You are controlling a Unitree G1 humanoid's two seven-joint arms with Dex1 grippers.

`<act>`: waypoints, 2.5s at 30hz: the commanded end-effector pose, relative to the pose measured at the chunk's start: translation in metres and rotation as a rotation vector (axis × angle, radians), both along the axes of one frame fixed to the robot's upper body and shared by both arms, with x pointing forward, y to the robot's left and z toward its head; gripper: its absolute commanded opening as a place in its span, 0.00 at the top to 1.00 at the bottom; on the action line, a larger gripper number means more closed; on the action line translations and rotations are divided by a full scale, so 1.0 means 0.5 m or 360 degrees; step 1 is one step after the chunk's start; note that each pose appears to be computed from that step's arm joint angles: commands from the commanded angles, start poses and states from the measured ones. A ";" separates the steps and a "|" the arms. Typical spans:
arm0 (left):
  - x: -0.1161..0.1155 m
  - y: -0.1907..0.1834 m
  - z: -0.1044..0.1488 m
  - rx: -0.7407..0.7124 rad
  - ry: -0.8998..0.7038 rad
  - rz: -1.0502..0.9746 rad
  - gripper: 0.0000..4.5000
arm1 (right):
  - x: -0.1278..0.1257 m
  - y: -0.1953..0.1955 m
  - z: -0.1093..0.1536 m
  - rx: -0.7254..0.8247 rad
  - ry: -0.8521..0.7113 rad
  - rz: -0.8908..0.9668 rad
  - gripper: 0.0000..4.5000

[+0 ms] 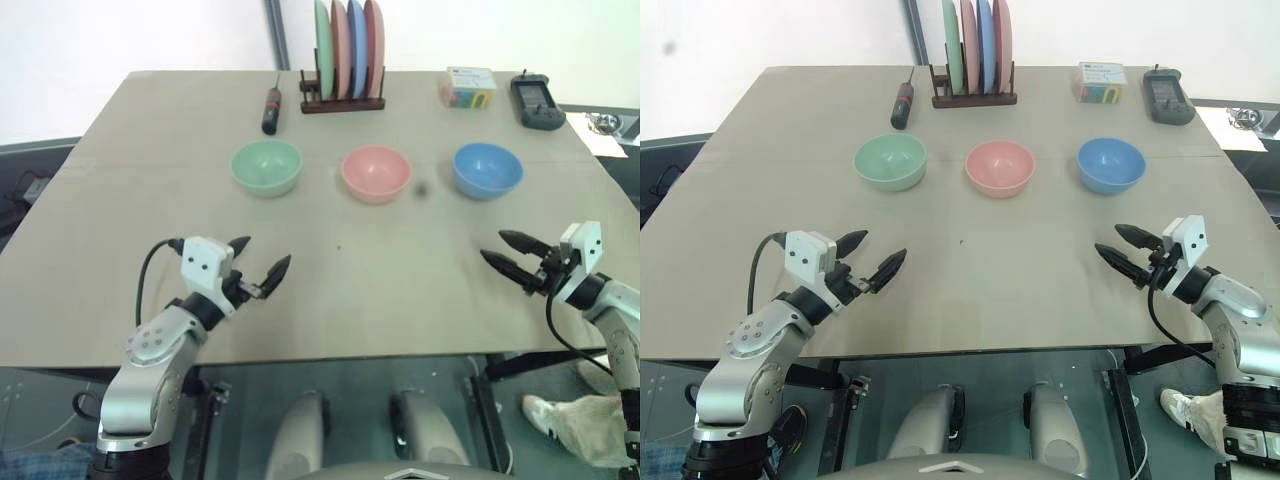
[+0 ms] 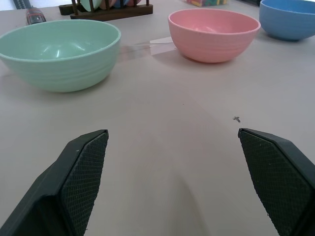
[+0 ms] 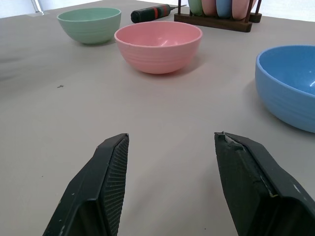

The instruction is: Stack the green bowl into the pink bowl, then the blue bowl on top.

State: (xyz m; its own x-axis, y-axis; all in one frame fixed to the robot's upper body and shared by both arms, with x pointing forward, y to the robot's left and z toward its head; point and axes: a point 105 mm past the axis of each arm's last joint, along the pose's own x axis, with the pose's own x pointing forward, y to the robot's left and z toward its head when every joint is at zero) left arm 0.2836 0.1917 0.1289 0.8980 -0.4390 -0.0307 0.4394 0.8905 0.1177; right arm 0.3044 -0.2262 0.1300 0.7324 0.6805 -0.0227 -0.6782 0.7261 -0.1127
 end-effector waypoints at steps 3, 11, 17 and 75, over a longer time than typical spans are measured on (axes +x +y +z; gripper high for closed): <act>-0.002 -0.010 0.039 -0.0048 -0.0127 -0.0037 0.00 | -0.001 0.007 0.027 0.0000 -0.0081 0.0023 0.36; -0.007 -0.011 0.039 -0.0051 -0.0124 -0.0039 0.00 | -0.001 0.008 0.028 -0.0001 -0.0077 0.0033 0.36; -0.009 -0.011 0.038 -0.0047 -0.0120 -0.0042 0.00 | -0.002 0.012 0.024 0.0002 -0.0073 0.0037 0.36; -0.091 -0.022 0.021 -0.0250 -0.0105 -0.0050 0.00 | 0.266 0.394 0.099 -0.1479 -0.0462 0.0607 0.99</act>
State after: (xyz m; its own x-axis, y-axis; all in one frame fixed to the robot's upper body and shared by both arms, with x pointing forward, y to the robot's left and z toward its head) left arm 0.2408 0.1844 0.1268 0.8912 -0.4502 0.0557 0.4522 0.8914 -0.0300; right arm 0.4356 -0.0338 0.1485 0.5263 0.6390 -0.5609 -0.7497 0.0375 -0.6607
